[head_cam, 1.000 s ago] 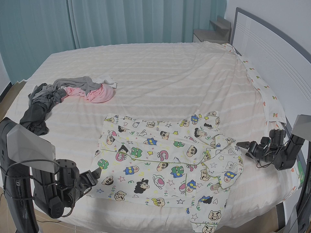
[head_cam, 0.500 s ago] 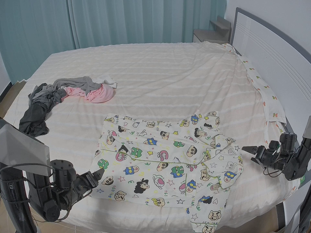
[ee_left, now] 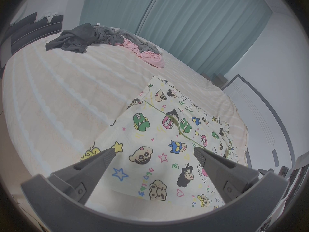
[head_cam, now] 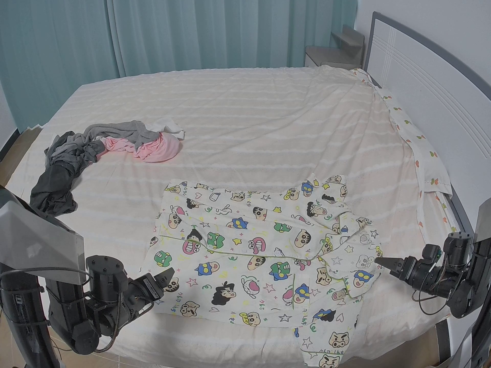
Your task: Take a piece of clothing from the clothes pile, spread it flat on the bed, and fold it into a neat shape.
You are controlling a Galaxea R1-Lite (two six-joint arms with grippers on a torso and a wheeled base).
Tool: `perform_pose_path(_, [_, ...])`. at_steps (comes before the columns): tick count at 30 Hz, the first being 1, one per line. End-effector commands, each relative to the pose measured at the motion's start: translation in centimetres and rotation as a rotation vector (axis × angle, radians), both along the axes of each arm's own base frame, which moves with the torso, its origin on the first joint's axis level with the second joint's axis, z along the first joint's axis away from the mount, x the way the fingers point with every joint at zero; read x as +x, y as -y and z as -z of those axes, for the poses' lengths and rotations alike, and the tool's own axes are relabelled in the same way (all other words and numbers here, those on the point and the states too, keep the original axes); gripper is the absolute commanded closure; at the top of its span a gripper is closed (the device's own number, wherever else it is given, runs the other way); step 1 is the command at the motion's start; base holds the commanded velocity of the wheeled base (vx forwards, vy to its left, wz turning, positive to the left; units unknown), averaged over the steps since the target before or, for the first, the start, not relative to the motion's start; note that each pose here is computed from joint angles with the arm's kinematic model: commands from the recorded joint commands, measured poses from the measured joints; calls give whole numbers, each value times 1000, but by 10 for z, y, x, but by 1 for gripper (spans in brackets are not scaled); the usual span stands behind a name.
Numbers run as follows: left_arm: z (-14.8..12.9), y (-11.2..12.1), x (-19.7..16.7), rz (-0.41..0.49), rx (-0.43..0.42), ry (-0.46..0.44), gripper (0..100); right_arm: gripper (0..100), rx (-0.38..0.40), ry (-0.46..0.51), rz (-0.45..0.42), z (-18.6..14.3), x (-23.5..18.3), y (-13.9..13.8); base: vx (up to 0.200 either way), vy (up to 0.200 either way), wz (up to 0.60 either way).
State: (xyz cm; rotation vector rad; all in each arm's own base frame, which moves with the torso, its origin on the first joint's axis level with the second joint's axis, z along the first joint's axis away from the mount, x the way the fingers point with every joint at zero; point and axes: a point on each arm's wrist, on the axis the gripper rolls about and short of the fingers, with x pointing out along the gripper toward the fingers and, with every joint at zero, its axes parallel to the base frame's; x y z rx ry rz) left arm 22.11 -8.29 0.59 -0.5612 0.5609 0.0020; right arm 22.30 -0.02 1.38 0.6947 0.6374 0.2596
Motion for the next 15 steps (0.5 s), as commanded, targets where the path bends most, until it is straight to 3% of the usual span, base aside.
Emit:
perform_pose_path(1, [6,1,1,3,4,-14,0,0,2,-40,-16,6,-7,-4,-200,0,0])
perform_pose_path(15, [23,2,11,-55,-17,-50,0,0,-23,-93,-39,21,-5,-6,-200,0,0])
